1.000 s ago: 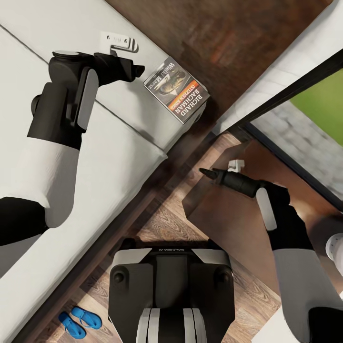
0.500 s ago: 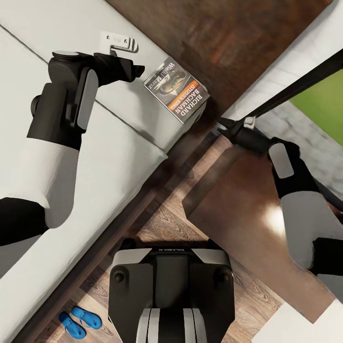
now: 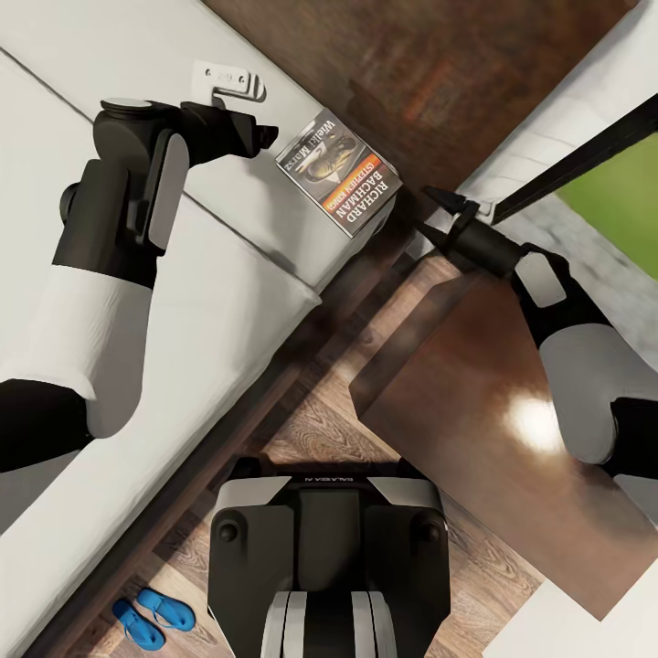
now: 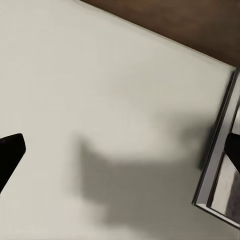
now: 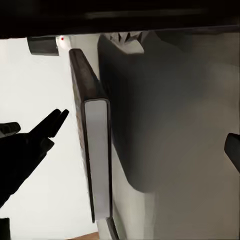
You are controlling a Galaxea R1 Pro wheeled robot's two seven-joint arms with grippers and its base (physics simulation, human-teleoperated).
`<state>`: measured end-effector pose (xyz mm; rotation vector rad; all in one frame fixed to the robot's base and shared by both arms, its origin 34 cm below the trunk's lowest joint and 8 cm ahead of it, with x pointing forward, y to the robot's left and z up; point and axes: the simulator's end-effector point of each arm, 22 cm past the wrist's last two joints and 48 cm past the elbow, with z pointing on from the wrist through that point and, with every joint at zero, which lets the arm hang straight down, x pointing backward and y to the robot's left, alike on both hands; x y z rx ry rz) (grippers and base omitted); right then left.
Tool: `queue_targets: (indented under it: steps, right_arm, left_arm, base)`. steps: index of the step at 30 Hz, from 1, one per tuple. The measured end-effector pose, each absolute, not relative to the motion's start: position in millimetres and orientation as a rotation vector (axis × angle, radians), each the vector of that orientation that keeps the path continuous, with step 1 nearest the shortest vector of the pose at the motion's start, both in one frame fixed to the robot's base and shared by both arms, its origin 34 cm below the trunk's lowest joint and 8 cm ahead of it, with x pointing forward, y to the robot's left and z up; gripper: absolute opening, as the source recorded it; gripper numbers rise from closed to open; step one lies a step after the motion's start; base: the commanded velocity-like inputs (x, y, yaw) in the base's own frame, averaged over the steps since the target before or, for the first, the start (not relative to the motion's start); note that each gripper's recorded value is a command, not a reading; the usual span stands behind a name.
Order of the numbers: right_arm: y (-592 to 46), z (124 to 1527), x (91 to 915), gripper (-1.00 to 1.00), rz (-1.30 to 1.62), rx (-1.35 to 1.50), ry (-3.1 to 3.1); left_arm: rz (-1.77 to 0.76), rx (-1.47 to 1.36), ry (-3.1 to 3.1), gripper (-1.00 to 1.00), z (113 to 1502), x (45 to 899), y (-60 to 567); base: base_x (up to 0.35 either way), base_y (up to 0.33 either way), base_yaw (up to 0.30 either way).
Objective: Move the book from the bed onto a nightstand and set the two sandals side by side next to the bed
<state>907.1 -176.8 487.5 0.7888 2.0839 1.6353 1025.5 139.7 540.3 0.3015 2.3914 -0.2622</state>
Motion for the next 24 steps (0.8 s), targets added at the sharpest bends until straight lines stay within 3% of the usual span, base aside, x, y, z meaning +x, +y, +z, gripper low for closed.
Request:
queue_targets:
  steps: [24]
  right_arm:
    - [-173.1,506.8,919.6,1.0,1.629,0.691,1.964]
  left_arm:
    - [-0.286,0.307,2.394,1.0,536.7,1018.3,136.4]
  base:
    - [0.0,0.0,0.0]
